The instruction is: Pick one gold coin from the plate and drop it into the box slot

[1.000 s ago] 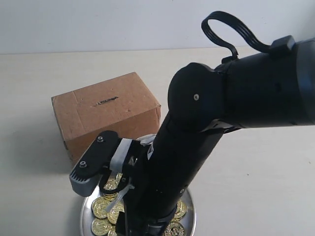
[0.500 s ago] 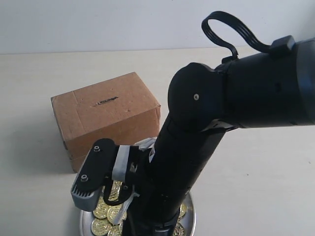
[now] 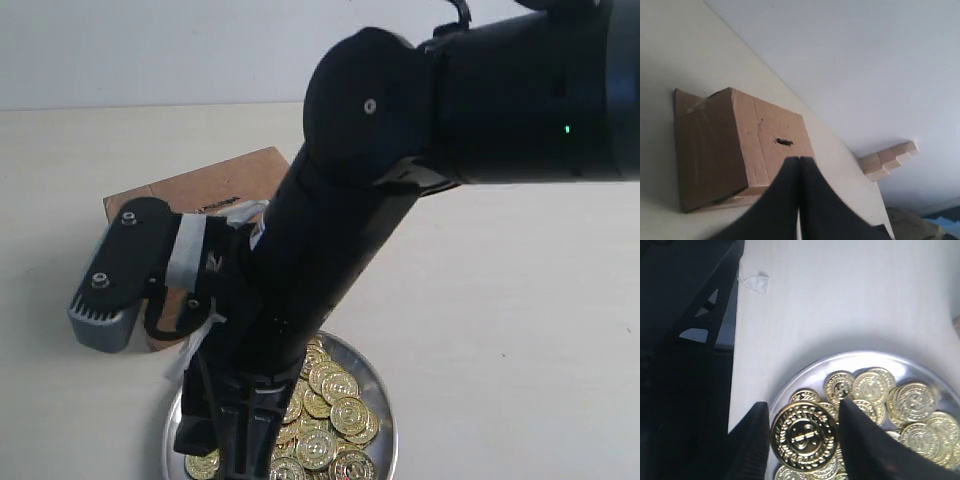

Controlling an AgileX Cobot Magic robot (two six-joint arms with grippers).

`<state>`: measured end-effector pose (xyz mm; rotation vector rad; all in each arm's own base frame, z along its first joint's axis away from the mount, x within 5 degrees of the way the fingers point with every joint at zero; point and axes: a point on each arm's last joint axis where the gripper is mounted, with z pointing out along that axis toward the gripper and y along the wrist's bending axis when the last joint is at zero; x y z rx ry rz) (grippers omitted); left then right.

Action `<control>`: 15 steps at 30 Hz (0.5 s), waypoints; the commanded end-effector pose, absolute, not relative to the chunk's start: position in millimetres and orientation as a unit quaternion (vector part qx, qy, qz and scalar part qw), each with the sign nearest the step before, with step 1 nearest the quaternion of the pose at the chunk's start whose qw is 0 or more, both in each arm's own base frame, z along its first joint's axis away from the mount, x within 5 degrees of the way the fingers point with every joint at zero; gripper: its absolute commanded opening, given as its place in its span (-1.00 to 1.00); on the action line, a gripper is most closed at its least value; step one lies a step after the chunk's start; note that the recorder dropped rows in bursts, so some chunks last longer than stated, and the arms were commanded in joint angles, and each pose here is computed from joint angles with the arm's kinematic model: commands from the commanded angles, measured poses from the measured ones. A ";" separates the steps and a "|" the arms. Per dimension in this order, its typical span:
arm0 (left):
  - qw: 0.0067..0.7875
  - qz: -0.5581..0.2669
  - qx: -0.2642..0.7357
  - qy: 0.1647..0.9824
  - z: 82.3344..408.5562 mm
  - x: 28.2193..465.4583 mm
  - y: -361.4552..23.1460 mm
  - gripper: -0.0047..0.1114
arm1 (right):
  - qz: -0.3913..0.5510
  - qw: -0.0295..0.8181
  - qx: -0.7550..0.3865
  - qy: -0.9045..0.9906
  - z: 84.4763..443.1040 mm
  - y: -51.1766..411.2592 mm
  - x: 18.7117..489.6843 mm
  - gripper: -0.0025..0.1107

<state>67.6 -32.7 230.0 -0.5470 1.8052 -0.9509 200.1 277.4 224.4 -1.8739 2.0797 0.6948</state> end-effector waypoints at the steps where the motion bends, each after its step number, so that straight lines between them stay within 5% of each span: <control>1: 0.450 -0.380 -0.157 0.793 251.4 86.2 -42.3 -0.92 | 0.215 0.149 -0.663 0.702 242.0 278.6 208.1 -0.39; 6: 0.373 -0.377 -0.113 0.840 255.8 109.1 -51.2 -0.85 | 0.190 0.153 -0.671 0.700 248.7 277.9 213.0 -0.39; 15: 0.274 -0.366 -0.055 0.888 245.1 147.8 -58.9 -0.36 | 0.177 0.163 -0.676 0.696 259.2 279.6 217.6 -0.39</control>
